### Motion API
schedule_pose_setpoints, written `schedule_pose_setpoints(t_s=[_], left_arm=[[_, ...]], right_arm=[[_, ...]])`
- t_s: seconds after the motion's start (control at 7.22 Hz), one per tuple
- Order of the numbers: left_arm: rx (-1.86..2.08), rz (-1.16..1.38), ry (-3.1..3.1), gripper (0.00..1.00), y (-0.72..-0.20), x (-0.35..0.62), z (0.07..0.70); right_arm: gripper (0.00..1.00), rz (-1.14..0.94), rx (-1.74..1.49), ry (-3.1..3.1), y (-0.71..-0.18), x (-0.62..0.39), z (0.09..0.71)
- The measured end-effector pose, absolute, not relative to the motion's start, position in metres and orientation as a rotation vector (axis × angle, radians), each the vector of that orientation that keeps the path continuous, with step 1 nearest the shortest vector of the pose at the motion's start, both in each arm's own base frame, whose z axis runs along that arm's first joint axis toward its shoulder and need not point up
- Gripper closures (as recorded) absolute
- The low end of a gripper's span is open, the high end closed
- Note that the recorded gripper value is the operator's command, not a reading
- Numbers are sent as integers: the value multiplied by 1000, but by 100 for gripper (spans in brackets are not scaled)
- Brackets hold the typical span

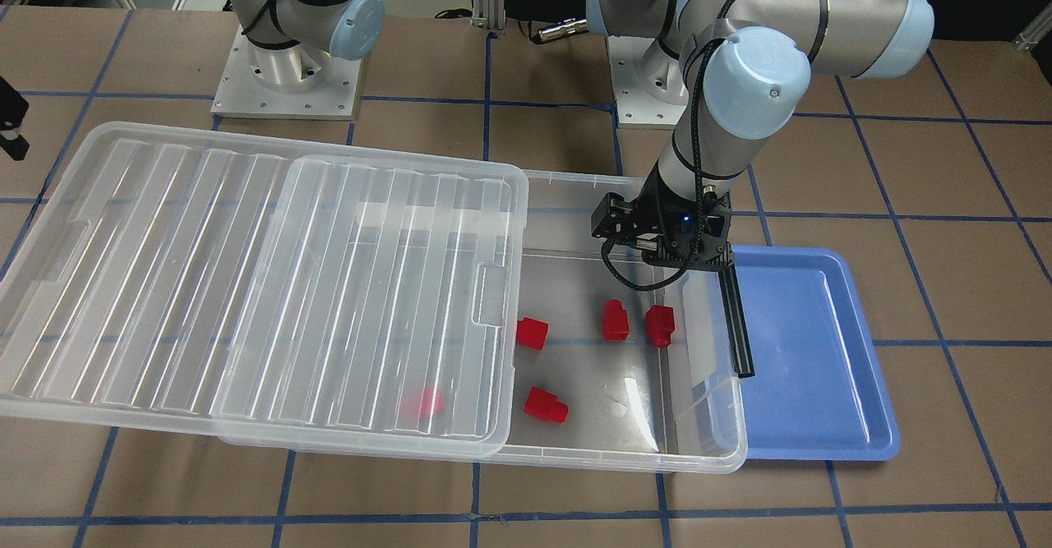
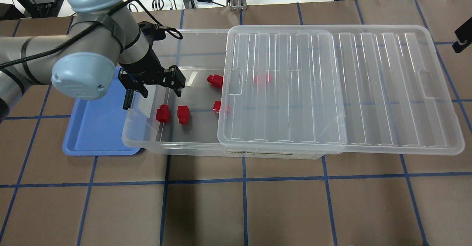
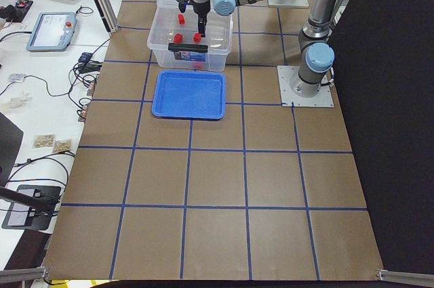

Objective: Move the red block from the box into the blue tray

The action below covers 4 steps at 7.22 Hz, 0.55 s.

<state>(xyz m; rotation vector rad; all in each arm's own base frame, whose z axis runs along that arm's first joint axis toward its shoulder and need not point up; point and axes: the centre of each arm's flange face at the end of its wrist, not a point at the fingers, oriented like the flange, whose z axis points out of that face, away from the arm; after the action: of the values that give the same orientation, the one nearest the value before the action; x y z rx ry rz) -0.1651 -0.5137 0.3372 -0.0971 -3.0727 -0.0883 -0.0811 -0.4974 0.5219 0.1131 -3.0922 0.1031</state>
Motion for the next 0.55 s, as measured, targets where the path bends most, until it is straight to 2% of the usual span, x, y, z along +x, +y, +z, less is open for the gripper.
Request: schedule_pose_setpoints(t_s=[0.55], left_arm=[[-93,-228,-3070,16,-525,-168,283]], right_arm=[[0,134,-58,-3119,-499,66,527]])
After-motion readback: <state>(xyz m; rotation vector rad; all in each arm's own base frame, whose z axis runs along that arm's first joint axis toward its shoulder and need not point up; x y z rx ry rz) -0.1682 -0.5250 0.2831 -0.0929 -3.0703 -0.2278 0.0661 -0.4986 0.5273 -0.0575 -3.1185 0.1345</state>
